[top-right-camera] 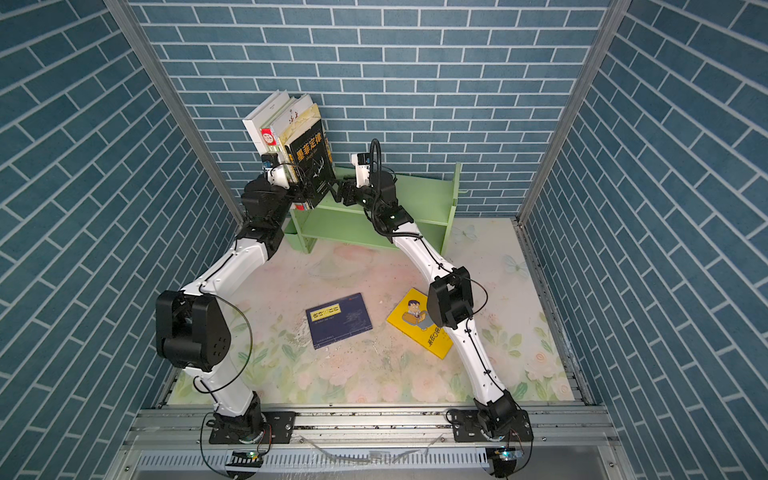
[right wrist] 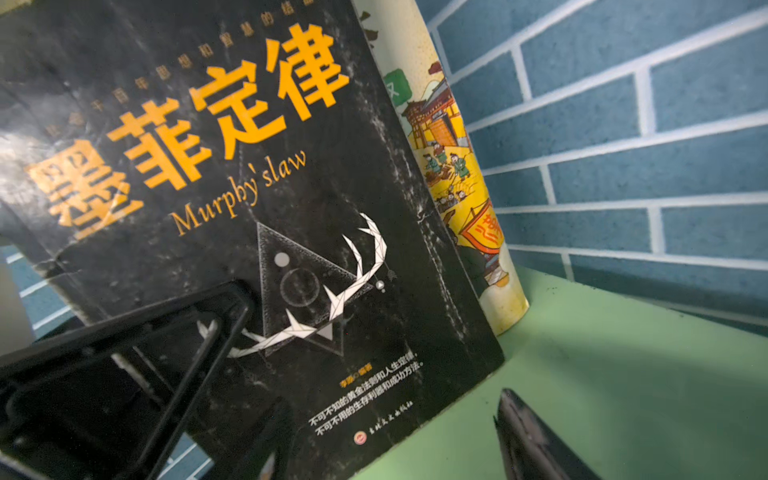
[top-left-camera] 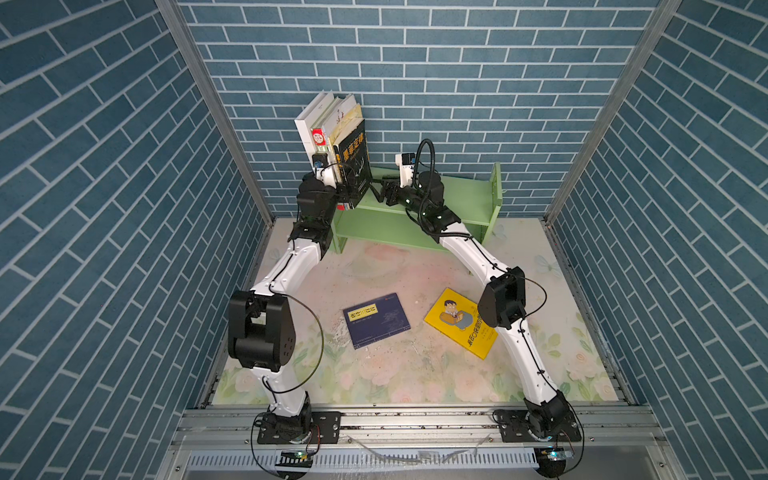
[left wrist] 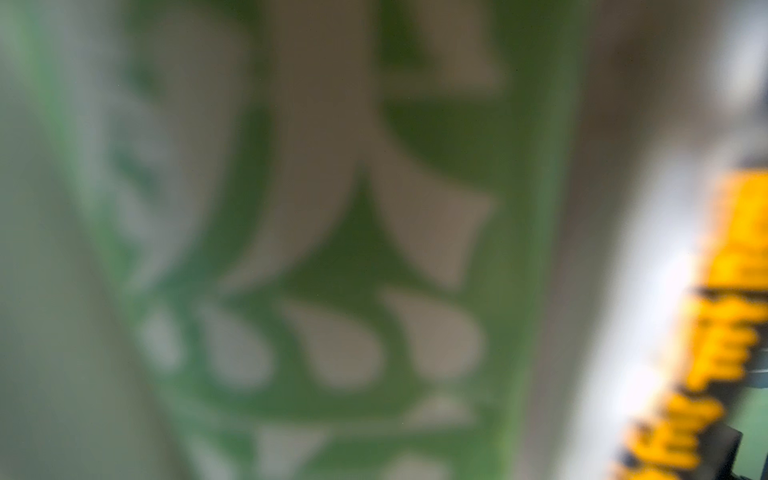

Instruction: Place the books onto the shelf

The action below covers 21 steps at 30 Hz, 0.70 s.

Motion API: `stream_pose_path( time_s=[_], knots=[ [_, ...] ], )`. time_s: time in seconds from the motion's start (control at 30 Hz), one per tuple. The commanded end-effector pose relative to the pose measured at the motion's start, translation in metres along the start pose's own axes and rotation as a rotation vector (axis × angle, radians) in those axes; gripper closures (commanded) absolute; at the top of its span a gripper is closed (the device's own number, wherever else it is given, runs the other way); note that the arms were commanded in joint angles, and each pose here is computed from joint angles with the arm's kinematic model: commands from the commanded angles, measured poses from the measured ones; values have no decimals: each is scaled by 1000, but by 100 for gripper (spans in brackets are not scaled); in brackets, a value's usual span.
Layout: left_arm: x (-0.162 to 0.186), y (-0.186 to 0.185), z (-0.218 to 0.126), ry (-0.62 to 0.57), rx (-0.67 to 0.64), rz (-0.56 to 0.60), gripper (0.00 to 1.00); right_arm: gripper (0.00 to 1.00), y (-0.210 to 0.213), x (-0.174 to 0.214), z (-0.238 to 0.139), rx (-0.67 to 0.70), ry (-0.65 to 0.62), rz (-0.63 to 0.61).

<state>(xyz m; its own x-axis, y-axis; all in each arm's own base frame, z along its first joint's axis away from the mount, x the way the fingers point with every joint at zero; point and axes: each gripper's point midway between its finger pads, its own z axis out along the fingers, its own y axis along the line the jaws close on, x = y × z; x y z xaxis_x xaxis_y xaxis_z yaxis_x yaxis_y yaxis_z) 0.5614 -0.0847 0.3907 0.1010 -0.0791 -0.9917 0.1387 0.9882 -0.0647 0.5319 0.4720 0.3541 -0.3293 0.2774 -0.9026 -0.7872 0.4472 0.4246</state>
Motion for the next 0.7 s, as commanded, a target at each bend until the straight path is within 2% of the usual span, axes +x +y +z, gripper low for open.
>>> stream_pose_path(
  time_s=[0.0,0.33,0.67],
  knots=[
    [-10,6,-10,-14,-16,13,0,23,-3,23,5,-9,53,58],
    [-49,3,-38,-78,-9,52,0,22,2,16,-1,-2,52,33],
    [-63,2,-54,-84,-7,46,0,22,2,13,0,-8,38,36]
  ],
)
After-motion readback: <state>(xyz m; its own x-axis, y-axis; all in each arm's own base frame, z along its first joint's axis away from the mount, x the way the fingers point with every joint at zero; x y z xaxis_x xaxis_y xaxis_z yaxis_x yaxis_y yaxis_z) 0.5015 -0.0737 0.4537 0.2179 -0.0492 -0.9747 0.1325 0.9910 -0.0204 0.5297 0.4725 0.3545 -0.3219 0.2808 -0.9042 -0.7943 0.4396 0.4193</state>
